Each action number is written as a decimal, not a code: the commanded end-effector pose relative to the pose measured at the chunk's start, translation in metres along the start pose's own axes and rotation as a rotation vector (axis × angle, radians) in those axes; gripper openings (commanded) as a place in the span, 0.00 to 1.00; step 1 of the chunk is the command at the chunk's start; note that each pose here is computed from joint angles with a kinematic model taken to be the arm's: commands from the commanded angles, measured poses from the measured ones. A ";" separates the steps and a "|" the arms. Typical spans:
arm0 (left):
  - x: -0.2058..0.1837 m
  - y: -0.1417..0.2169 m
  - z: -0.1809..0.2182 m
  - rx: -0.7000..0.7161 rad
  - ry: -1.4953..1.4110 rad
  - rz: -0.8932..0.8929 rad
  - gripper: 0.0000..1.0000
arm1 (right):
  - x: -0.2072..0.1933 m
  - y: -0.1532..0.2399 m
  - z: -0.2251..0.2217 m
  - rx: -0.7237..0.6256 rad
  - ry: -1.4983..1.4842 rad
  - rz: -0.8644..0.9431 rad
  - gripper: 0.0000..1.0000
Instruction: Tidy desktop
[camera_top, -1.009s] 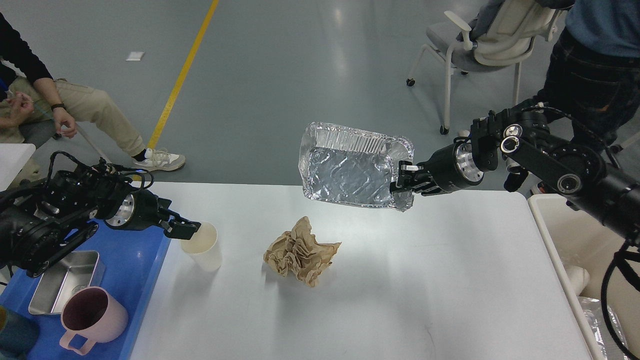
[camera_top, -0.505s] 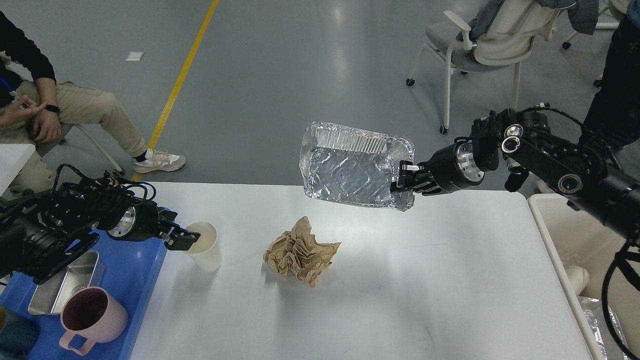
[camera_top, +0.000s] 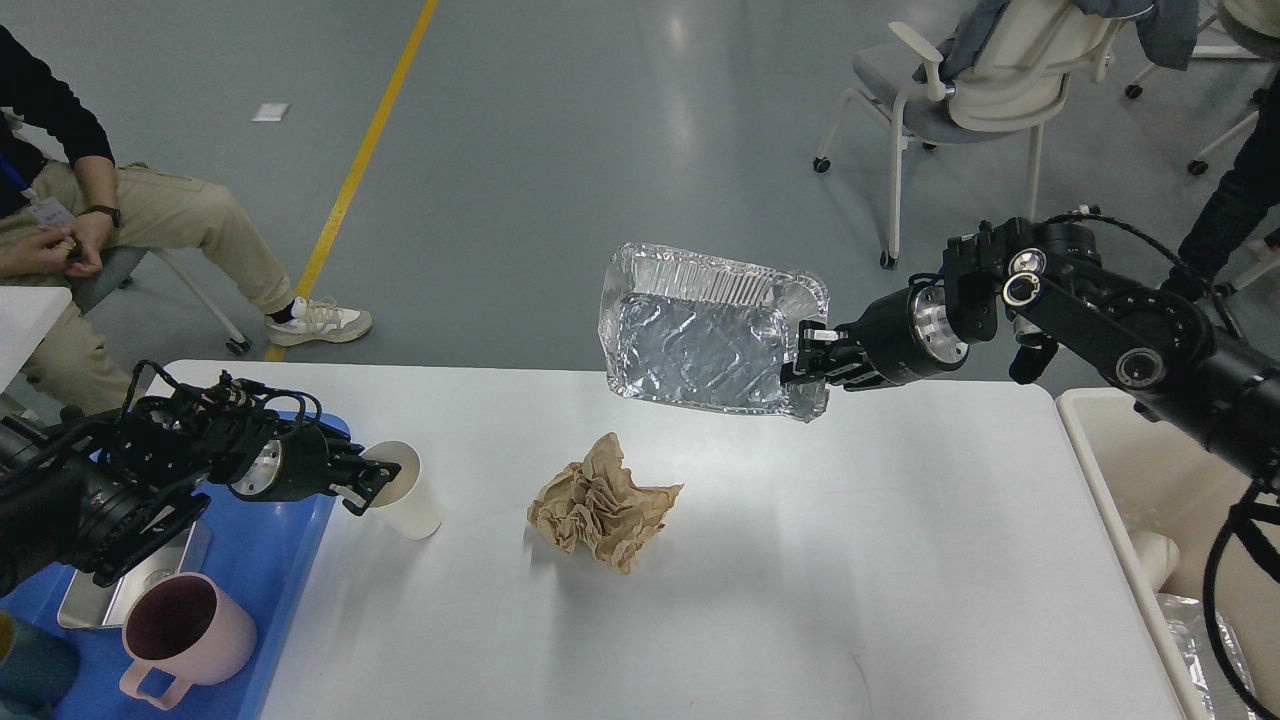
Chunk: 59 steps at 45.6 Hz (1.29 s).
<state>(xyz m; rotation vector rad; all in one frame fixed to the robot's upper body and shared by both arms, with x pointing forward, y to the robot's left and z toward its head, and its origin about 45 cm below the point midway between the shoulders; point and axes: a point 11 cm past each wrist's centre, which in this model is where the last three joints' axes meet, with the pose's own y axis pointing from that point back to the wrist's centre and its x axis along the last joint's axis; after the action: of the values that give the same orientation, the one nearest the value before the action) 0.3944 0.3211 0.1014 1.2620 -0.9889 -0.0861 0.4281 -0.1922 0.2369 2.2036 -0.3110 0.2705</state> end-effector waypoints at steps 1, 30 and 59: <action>-0.005 -0.001 -0.001 0.000 -0.005 0.002 0.00 | 0.000 0.000 0.000 0.000 0.000 0.001 0.00; -0.060 0.062 -0.051 0.024 0.271 0.103 0.00 | -0.004 -0.003 0.010 -0.018 -0.016 -0.006 0.00; 0.015 0.178 -0.116 0.027 0.865 0.847 0.02 | -0.004 -0.005 0.010 -0.022 -0.015 -0.002 0.00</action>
<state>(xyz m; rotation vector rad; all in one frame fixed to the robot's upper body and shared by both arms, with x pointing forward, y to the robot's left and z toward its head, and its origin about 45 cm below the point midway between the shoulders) 0.3970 0.4655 0.2274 0.8443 -0.6936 0.9288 0.4262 -0.1955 0.2266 2.1862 -0.3171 0.2496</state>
